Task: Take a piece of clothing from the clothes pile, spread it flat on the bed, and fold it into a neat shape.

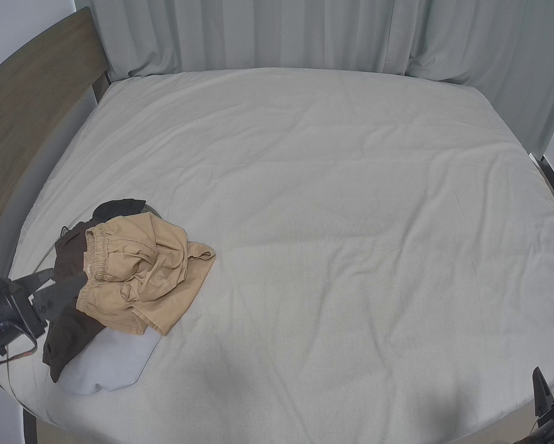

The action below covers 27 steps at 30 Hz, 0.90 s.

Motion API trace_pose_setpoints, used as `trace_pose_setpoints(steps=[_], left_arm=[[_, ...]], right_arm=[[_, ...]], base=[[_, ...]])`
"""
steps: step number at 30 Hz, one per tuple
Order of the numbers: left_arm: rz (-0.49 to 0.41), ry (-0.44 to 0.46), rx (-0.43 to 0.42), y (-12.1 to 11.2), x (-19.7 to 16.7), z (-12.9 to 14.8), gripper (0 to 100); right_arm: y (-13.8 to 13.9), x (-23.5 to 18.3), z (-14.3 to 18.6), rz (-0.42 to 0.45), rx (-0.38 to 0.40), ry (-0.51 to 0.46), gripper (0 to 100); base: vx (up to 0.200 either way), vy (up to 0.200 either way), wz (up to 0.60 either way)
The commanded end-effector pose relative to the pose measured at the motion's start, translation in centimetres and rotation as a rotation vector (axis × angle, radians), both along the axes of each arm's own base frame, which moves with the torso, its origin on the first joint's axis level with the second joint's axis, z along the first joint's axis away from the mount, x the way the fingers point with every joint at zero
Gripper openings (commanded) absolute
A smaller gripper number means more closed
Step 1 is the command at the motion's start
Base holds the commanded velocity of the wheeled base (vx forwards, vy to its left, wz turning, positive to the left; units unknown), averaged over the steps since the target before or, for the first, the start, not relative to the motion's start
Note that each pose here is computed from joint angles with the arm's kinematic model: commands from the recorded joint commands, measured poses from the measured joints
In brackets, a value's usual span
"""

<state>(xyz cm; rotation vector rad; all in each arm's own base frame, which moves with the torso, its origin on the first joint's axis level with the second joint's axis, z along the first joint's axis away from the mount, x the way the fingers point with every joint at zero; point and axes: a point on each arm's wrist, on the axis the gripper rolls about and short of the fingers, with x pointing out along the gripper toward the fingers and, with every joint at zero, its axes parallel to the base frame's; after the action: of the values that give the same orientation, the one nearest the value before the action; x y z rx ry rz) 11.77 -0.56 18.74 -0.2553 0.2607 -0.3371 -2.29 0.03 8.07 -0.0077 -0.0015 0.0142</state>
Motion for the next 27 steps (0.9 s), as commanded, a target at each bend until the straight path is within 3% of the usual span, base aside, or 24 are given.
trace_pose_setpoints(steps=[1,9,27], left_arm=[[0.043,0.056,-0.024,1.8,2.6,-1.6,100],[0.041,0.111,-0.037,2.3,4.7,-2.8,100],[0.062,0.121,-0.047,3.6,9.9,-5.8,100]], right_arm=[[0.0,0.1,-0.5,0.001,0.000,0.008,100],[0.0,0.1,-0.5,0.001,-0.002,0.008,100],[0.0,0.1,-0.5,0.003,-0.005,0.008,100]], base=[[0.000,0.000,0.00],[0.000,0.000,0.00],[0.000,0.000,0.00]])
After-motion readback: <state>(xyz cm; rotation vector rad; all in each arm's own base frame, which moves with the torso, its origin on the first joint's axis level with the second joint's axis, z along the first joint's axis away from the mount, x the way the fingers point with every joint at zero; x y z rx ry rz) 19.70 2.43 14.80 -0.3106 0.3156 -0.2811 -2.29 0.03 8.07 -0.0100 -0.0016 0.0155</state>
